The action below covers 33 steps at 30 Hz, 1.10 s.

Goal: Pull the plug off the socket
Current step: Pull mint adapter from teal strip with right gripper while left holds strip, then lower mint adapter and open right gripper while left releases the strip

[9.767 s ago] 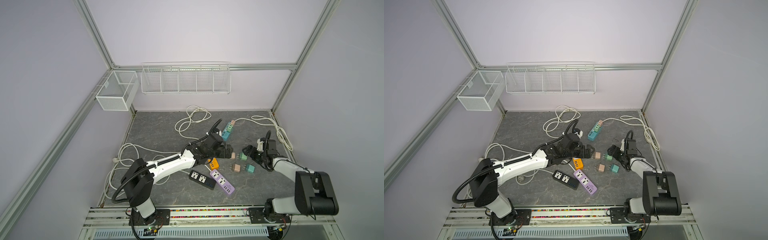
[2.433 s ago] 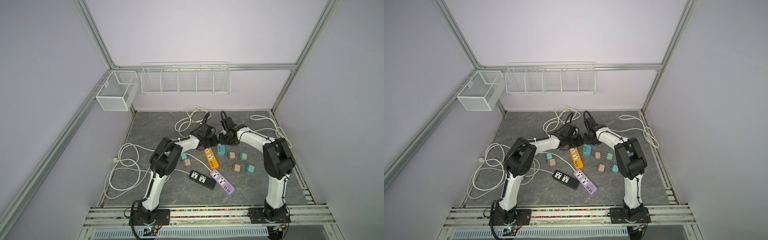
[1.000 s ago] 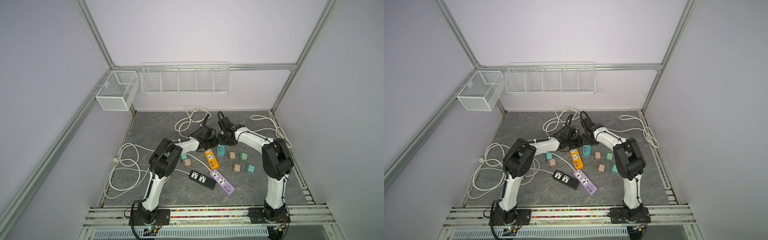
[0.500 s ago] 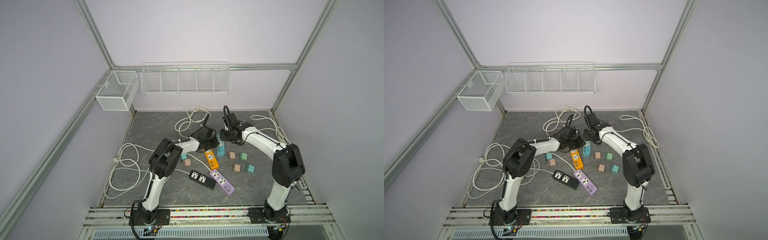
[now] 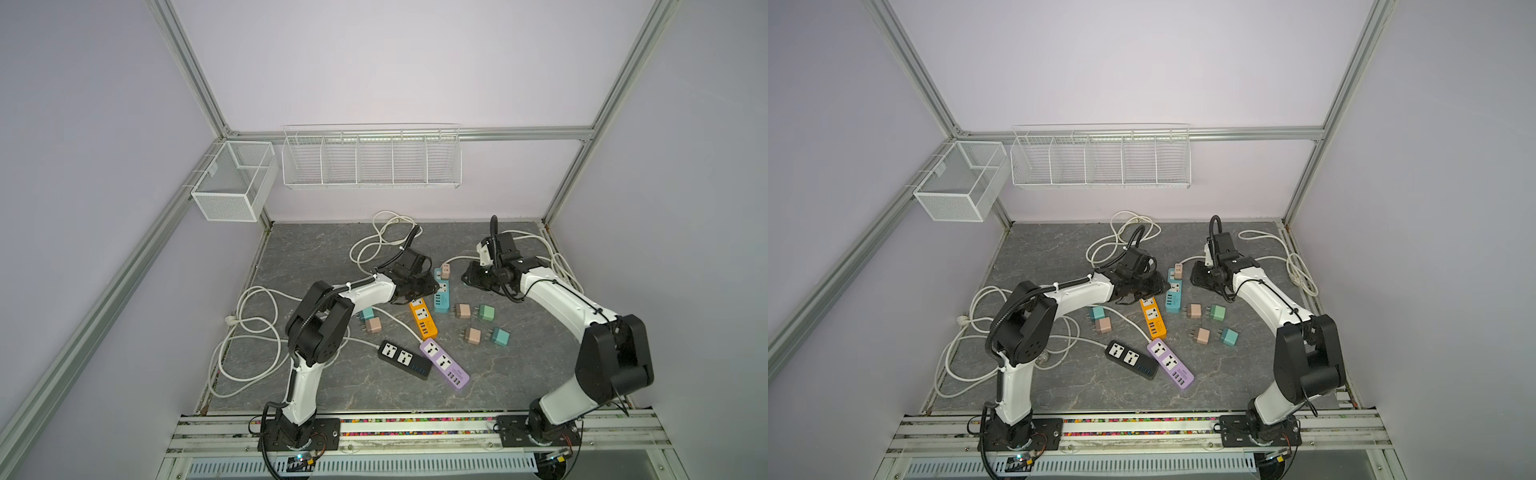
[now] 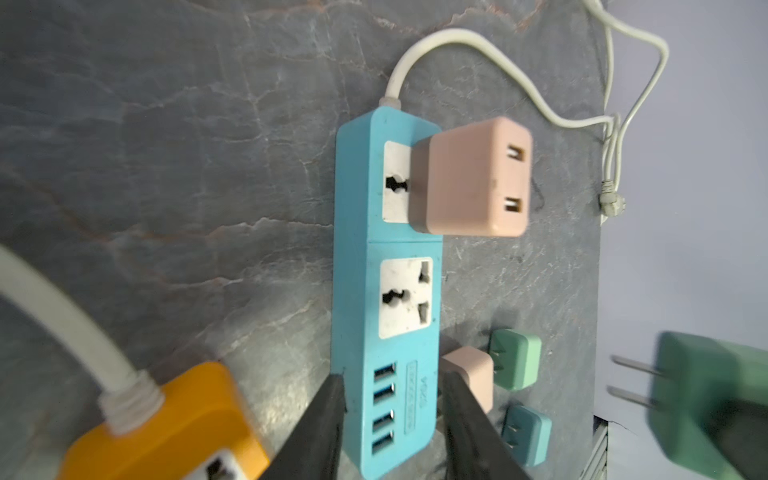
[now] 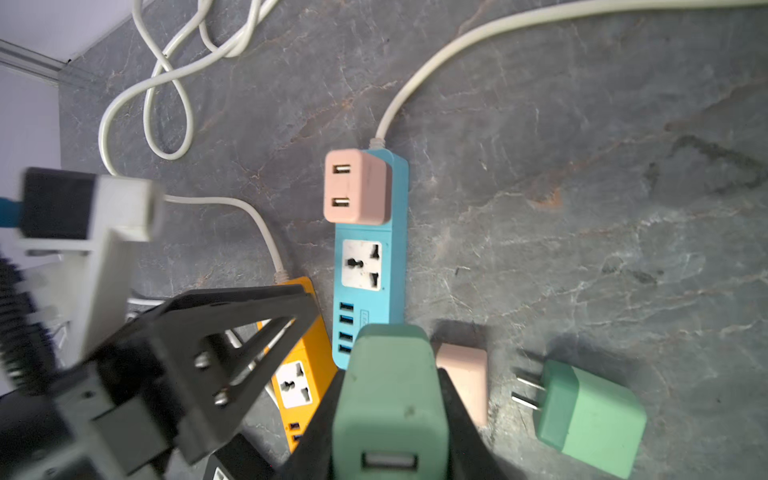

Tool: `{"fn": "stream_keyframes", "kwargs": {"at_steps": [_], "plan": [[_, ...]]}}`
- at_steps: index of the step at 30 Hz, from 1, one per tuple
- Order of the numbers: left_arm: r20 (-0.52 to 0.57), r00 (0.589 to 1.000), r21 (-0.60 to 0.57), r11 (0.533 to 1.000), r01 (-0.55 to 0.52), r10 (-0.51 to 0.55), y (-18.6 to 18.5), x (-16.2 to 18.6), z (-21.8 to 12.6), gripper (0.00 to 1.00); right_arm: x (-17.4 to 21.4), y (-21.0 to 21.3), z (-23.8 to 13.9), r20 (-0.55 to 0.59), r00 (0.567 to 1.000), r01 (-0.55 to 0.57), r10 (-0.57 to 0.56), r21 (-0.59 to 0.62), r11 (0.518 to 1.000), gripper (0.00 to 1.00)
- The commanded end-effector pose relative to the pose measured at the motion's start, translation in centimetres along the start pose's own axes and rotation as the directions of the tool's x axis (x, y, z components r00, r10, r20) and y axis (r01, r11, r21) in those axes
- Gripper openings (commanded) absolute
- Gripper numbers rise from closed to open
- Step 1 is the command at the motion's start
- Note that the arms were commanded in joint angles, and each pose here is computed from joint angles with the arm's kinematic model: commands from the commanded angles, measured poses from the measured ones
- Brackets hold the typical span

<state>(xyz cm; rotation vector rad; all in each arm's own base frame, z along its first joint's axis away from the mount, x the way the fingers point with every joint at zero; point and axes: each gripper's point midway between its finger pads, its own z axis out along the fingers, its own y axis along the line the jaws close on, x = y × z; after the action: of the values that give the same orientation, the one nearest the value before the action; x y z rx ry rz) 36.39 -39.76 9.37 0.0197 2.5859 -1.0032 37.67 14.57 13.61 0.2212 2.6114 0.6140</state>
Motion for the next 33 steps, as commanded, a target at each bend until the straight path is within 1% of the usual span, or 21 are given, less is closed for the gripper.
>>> {"fn": "stream_keyframes", "kwargs": {"at_steps": [1,2,5,9,14,20,33], "plan": [[0.049,0.999,0.023,0.999,-0.023,0.022,-1.2,-0.8,-1.7,0.44,0.0,1.2,-0.9,-0.005,0.999,-0.047,0.047,-0.162,0.986,0.25],[0.053,0.998,0.028,0.999,-0.025,0.024,-1.4,-0.8,-2.0,0.44,-0.4,0.2,-0.9,-0.003,0.997,-0.080,0.081,-0.169,0.982,0.25],[0.060,0.998,0.049,0.998,-0.025,0.022,-1.8,-0.7,-2.6,0.47,-0.4,-0.8,-0.5,-0.015,0.991,-0.131,0.131,-0.211,0.969,0.25],[0.077,0.997,0.069,0.997,-0.032,0.026,-2.1,-0.5,-3.3,0.49,-0.4,-2.1,0.6,-0.018,0.986,-0.167,0.167,-0.225,0.960,0.26],[0.080,0.996,0.066,0.997,-0.033,0.028,-1.8,0.2,-3.6,0.52,-0.4,-3.2,2.4,-0.039,0.978,-0.208,0.204,-0.236,0.949,0.27],[0.075,0.997,0.073,0.996,-0.042,0.037,-2.1,0.9,-3.5,0.57,-0.8,-4.5,4.3,-0.034,0.974,-0.224,0.222,-0.211,0.951,0.29],[0.069,0.997,0.071,0.997,-0.043,0.038,-2.2,1.1,-3.3,0.59,-0.4,-6.5,7.0,-0.054,0.969,-0.247,0.241,-0.162,0.955,0.33]]}}
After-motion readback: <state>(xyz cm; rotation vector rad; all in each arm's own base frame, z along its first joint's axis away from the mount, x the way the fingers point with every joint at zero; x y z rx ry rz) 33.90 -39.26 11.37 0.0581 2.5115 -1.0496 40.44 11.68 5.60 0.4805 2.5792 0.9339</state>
